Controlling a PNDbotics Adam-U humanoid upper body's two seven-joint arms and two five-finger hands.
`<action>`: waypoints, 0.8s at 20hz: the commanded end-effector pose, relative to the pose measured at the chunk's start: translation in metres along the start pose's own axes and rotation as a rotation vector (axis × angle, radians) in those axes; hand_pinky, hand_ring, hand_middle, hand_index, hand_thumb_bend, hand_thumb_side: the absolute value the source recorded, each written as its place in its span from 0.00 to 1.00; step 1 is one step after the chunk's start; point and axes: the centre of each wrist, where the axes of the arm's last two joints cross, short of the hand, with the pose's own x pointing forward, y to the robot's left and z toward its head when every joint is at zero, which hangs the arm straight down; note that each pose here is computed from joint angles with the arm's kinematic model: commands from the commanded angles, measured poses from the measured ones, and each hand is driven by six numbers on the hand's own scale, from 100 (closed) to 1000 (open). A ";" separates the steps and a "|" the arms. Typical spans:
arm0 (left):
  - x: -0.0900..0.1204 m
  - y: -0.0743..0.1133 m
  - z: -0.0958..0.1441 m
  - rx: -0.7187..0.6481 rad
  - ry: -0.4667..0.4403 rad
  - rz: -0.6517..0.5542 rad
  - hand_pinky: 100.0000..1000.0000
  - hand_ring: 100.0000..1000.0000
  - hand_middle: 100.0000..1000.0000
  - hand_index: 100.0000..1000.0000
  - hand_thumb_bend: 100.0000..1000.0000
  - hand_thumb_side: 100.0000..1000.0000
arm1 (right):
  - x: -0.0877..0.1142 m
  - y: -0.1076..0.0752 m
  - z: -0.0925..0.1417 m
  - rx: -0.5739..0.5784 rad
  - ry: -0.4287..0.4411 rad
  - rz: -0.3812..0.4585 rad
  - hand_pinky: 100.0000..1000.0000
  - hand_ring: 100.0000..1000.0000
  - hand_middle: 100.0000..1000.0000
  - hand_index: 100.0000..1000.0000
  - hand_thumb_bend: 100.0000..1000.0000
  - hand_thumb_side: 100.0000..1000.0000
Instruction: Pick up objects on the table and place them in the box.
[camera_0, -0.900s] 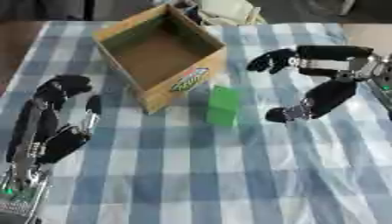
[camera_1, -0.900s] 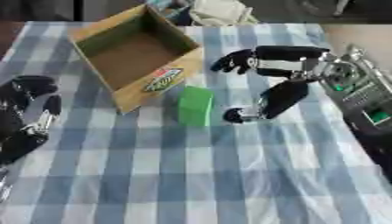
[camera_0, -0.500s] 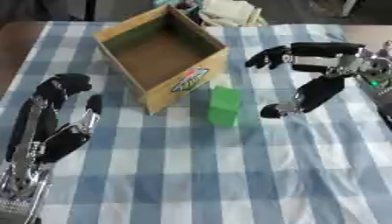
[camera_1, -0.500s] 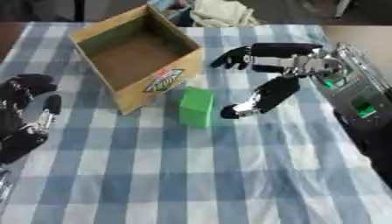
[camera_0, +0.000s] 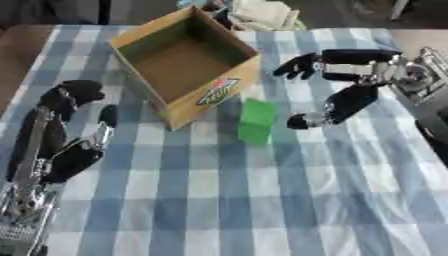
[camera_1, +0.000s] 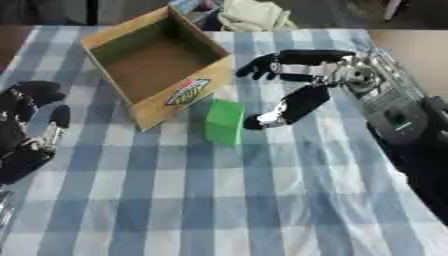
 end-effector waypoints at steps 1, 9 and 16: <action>0.007 0.003 -0.004 0.001 -0.031 -0.005 0.83 0.69 0.65 0.69 0.21 0.24 | -0.003 -0.005 -0.005 -0.003 0.019 0.006 0.86 0.92 0.94 1.00 0.43 0.66; 0.006 0.002 -0.004 -0.005 -0.025 -0.005 0.83 0.69 0.65 0.69 0.22 0.25 | -0.006 0.004 -0.022 0.025 0.024 -0.007 0.86 0.91 0.94 1.00 0.43 0.68; 0.005 0.002 -0.004 -0.006 -0.020 -0.009 0.83 0.69 0.65 0.69 0.23 0.25 | -0.004 0.008 -0.030 0.040 0.020 -0.001 0.86 0.91 0.94 1.00 0.42 0.69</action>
